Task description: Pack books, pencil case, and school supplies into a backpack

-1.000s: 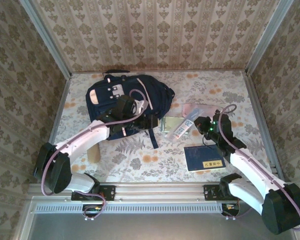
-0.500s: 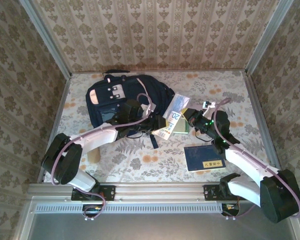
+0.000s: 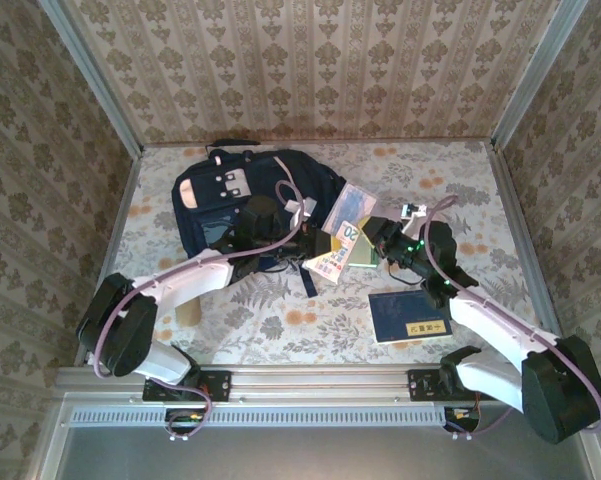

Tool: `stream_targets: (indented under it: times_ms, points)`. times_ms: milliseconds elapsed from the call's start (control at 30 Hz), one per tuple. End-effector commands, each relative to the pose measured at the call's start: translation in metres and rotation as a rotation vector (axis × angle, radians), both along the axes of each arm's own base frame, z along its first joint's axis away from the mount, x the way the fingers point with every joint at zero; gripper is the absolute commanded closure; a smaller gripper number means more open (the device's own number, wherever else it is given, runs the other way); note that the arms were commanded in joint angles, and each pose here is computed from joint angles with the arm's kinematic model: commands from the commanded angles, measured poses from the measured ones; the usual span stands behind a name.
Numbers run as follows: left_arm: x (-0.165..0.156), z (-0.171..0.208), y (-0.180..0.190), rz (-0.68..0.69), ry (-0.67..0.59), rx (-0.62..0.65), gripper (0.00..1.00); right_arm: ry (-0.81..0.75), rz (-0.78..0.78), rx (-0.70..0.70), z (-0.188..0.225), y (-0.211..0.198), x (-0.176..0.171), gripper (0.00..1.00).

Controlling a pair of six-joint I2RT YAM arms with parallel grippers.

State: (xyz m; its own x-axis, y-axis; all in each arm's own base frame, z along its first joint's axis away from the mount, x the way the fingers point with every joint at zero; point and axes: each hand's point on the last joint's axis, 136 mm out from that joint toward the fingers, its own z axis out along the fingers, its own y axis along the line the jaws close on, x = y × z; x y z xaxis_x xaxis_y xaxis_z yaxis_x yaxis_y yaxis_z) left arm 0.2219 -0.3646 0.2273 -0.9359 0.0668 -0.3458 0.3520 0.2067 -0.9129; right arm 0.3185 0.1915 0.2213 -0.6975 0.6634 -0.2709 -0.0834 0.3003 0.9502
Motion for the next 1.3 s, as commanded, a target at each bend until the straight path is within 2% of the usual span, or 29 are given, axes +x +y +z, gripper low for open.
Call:
stream_targets:
  times_ms: [0,133,233,267,367,400,467,533,567,700,767,833,1067,1267]
  points:
    - [-0.006,0.030,0.001,-0.024,-0.096,-0.079,0.93,-0.100,0.127,0.061,0.038,0.026,-0.006,0.37]
    - [-0.006,0.041,0.001,-0.026,-0.121,-0.105,0.93,-0.109,0.143,0.104,0.041,0.033,-0.006,0.39]
    - [-0.006,0.045,0.001,-0.024,-0.130,-0.115,0.94,-0.121,0.153,0.146,0.043,0.036,-0.006,0.49]
    - [-0.006,0.045,0.001,-0.020,-0.128,-0.114,0.94,-0.125,0.154,0.152,0.043,0.036,-0.007,0.56]
    - [-0.004,0.042,0.002,-0.010,-0.119,-0.110,0.92,-0.126,0.129,0.145,0.040,0.032,-0.006,0.85]
    - [-0.003,0.040,0.002,-0.008,-0.114,-0.104,0.87,-0.129,0.122,0.134,0.040,0.031,-0.007,0.92]
    - [0.000,0.034,0.004,0.004,-0.098,-0.082,0.62,-0.124,0.082,0.083,0.035,0.024,-0.007,0.99]
    - [0.006,0.028,0.009,0.031,-0.088,-0.046,0.47,-0.126,0.037,0.006,0.031,0.014,-0.008,1.00]
    - [0.012,0.025,0.014,0.053,-0.089,-0.021,0.43,-0.110,-0.001,-0.057,0.025,0.006,-0.008,1.00]
    - [0.051,0.012,0.046,0.193,-0.101,0.139,0.38,-0.016,-0.162,-0.361,-0.001,-0.037,-0.010,0.99]
    - [0.081,-0.001,0.069,0.306,-0.120,0.280,0.37,0.059,-0.220,-0.497,-0.018,-0.057,-0.013,1.00]
    - [0.106,-0.007,0.083,0.371,-0.125,0.353,0.37,0.052,-0.210,-0.532,-0.021,-0.059,-0.015,1.00]
    - [0.200,-0.025,0.103,0.477,-0.086,0.390,0.42,0.050,-0.210,-0.540,-0.026,-0.060,-0.016,1.00]
    - [0.254,-0.044,0.105,0.520,-0.039,0.396,0.42,0.054,-0.186,-0.530,-0.028,-0.054,-0.013,1.00]
